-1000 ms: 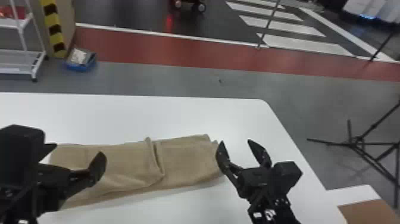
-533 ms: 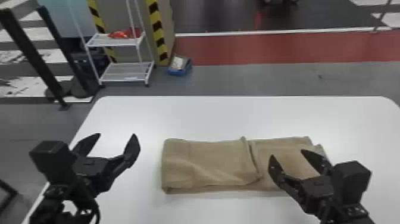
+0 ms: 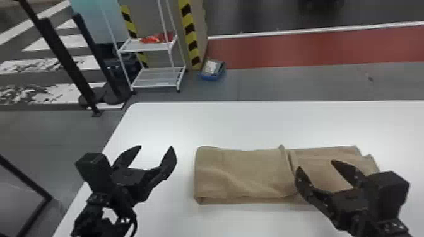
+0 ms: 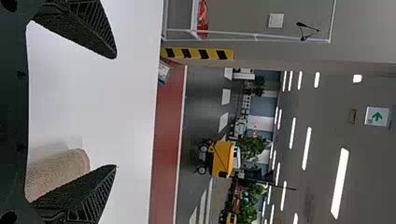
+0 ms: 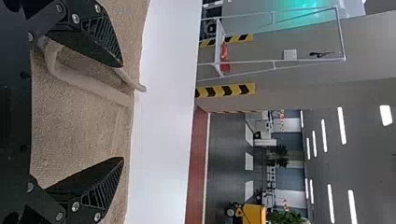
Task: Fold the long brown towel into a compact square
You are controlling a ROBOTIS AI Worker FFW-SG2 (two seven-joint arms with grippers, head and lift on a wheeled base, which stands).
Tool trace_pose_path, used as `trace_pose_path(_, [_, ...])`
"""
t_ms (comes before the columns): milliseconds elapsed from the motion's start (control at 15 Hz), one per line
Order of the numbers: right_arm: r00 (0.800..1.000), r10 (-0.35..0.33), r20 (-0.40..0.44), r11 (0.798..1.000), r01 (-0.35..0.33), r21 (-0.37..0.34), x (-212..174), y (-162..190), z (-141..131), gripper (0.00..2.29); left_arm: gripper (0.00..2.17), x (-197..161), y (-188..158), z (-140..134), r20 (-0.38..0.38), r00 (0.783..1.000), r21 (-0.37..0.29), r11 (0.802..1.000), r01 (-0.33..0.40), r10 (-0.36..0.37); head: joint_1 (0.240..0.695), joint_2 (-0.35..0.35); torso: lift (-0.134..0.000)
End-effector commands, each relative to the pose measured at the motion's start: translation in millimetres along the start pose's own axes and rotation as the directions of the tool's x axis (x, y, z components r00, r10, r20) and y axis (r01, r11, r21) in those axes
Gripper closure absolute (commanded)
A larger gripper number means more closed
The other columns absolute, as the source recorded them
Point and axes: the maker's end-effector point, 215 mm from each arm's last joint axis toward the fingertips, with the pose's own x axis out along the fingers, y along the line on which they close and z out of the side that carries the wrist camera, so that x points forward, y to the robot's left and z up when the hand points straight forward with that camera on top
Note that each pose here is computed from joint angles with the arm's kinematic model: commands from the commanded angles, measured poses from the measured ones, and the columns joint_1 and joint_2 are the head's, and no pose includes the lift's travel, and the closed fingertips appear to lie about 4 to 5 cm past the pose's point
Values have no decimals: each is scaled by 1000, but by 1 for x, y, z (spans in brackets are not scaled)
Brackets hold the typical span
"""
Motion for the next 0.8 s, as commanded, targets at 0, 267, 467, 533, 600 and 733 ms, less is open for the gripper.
trace_pose_path(0, [1000,15,2,1000,-15,-2,8,8,6,194,36,0,0,-4,-6,1000,-7,1000,3,-3,695,218,-118])
trace_pose_path(267, [994,70,-79,997,-71,-11,37,35,-18,194,36,3,-5,-7,-7,1000,-12,1000,21,-21,695,239,-118])
trace_pose_path(467, [990,79,-117,997,-81,-11,41,39,-31,194,36,10,-8,-12,-14,999,-21,999,35,-35,695,258,-118])
trace_pose_path(533, [988,81,-135,997,-83,-11,42,40,-37,205,39,12,-9,-15,-18,999,-25,999,42,-42,695,261,-118])
trace_pose_path(600, [986,85,-146,996,-88,-10,43,43,-42,218,39,12,-10,-18,-23,999,-28,999,45,-46,695,261,-118])
trace_pose_path(733, [985,87,-149,996,-89,-10,45,44,-44,262,39,13,-9,-22,-29,999,-30,999,45,-46,695,259,-118])
